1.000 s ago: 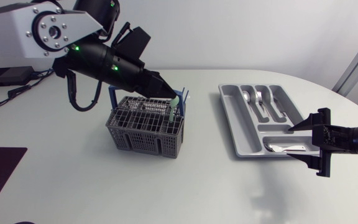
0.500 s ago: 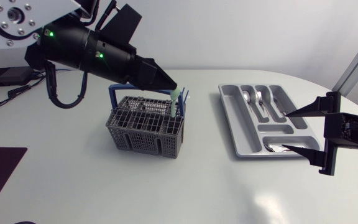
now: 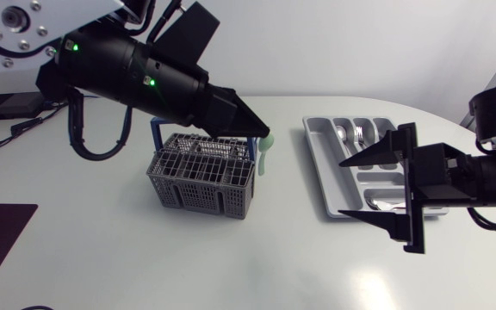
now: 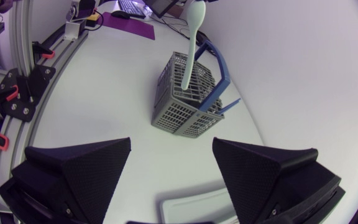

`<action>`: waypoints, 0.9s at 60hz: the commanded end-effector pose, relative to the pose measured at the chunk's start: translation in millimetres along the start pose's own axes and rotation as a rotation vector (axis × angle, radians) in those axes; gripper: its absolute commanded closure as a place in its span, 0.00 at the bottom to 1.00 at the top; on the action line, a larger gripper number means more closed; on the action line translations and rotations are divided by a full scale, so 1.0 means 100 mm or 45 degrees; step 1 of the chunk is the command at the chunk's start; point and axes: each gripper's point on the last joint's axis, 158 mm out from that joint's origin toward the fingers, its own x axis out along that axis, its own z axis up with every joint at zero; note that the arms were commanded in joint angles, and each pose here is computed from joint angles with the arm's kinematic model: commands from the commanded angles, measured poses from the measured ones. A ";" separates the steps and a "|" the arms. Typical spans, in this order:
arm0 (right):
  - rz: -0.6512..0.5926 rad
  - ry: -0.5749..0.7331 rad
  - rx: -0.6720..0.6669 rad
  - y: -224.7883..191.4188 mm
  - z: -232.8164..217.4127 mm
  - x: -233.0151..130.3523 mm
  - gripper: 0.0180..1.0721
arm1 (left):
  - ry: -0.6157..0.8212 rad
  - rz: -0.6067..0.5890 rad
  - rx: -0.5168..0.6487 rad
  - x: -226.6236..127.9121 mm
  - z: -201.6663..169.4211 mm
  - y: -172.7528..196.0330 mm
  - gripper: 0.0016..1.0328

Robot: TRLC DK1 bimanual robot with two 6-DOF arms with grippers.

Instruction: Unload the cutlery basket into the drawer organizer.

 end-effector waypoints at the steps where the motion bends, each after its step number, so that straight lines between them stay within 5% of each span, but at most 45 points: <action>1: 0.052 -0.047 0.070 0.01 0.11 0.09 0.10 | 0.007 -0.055 0.001 0.04 0.03 -0.10 0.97; 15: 0.137 -0.166 0.128 -0.03 0.41 0.16 0.20 | 0.065 -0.175 0.017 0.20 -0.08 -0.19 0.97; 45: 0.331 -0.253 0.175 0.13 0.63 0.40 0.65 | 0.092 -0.276 0.056 0.32 -0.10 -0.34 0.97; 54: 0.349 -0.254 0.178 0.14 0.64 0.44 0.68 | 0.095 -0.288 0.061 0.33 -0.10 -0.37 0.97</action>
